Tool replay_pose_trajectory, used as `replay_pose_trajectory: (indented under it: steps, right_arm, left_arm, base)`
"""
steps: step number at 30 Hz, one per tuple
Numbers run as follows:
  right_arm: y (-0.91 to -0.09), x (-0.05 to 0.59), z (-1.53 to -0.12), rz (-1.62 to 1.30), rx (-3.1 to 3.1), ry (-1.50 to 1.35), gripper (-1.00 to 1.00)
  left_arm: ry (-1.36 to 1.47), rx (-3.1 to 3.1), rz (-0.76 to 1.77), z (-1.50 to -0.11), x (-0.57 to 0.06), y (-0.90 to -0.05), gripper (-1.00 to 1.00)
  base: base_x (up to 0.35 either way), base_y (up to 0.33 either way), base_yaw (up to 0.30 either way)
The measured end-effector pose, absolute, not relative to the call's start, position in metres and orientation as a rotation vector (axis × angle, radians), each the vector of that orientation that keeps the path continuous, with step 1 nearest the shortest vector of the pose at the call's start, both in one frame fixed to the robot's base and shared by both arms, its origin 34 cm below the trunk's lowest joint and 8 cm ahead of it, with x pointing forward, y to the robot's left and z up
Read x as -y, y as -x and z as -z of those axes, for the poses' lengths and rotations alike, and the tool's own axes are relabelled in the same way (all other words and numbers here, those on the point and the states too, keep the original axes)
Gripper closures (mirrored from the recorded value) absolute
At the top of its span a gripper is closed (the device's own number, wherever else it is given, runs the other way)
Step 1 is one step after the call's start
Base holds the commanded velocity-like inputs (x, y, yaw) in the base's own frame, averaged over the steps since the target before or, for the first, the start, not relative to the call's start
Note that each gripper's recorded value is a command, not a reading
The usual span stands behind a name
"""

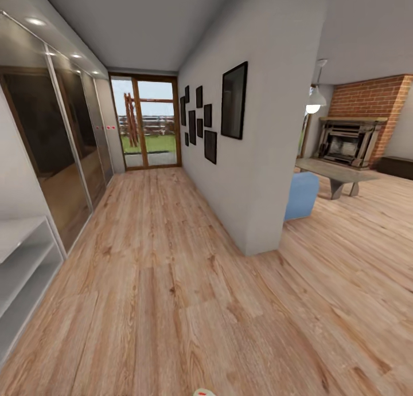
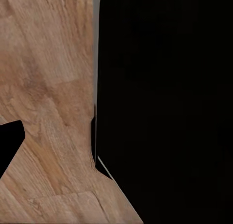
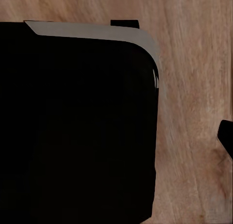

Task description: Pick up the two gym shoes and the two sandals from the corridor floor and place them onto the hallstand (shoe rack) in the corridor, making sure they are on the rack and not on the floor. Arrange them so the two gym shoes are next to each other and the two sandals are next to each other.

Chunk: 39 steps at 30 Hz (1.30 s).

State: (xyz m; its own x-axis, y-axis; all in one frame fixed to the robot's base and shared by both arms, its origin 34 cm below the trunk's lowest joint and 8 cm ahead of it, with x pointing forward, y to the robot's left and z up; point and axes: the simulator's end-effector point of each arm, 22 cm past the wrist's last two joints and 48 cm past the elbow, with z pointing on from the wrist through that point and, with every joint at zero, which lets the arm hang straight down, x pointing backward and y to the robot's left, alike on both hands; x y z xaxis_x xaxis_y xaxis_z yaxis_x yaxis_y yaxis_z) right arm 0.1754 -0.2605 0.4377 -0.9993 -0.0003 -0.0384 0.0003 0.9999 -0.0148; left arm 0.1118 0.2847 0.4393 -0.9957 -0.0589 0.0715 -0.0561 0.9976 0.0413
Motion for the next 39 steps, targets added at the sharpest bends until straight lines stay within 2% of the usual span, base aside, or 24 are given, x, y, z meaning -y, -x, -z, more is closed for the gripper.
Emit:
replay_pose_trajectory:
  steps: [8,39]
  right_arm:
    - [-0.1754,0.2605,-0.4377,0.023,-3.103,0.0,-1.0]
    - [-0.1759,0.2609,-0.4377,0.024,-3.102,-0.004,-1.0]
  left_arm:
    - [-0.088,3.067,0.066,-0.4394,-0.2887,-0.1119,-1.0]
    - [-0.088,3.07,0.075,-0.4395,-0.2928,-0.1139,-1.0]
  base:
    - [0.141,-0.089,0.272]
    - [0.003,-0.002,0.272]
